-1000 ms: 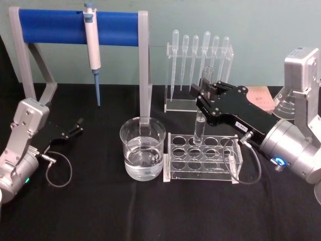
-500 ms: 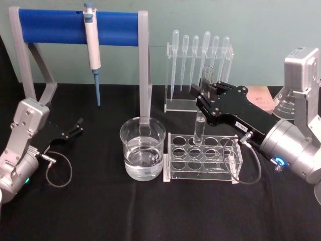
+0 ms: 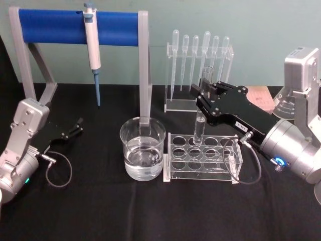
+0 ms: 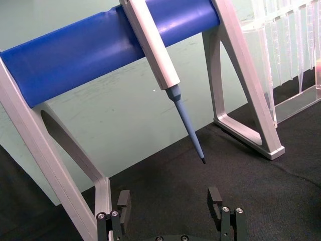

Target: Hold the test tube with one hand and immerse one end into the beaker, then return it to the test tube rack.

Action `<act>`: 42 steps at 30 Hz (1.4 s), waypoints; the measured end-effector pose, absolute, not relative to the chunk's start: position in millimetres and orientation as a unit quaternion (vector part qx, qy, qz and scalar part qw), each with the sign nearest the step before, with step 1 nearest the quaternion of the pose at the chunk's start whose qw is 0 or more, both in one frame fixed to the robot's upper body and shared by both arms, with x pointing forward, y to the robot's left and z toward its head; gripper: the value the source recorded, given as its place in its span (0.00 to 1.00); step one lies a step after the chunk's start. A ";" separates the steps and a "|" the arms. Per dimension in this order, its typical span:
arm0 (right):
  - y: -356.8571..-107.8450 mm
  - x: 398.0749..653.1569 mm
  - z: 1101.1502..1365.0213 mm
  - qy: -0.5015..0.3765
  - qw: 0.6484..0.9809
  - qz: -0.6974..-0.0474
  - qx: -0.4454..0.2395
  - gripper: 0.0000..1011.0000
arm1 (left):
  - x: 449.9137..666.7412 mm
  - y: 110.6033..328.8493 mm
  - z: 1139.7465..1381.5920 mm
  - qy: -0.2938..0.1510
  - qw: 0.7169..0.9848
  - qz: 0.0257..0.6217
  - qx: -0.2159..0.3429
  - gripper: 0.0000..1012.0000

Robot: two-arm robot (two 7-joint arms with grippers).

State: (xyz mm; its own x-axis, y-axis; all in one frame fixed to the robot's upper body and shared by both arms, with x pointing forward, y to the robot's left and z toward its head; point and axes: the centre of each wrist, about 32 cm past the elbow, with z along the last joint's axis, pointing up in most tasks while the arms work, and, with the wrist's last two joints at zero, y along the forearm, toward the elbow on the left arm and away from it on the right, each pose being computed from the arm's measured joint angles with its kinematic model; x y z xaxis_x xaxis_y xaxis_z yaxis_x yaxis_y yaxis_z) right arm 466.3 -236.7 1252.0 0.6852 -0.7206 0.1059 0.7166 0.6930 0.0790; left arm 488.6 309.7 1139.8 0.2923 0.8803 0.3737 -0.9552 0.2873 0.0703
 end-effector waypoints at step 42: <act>-236.7 466.4 1252.0 -0.064 0.918 -0.391 0.016 0.22 | 488.6 309.7 1139.8 -0.132 0.791 0.580 0.141 0.99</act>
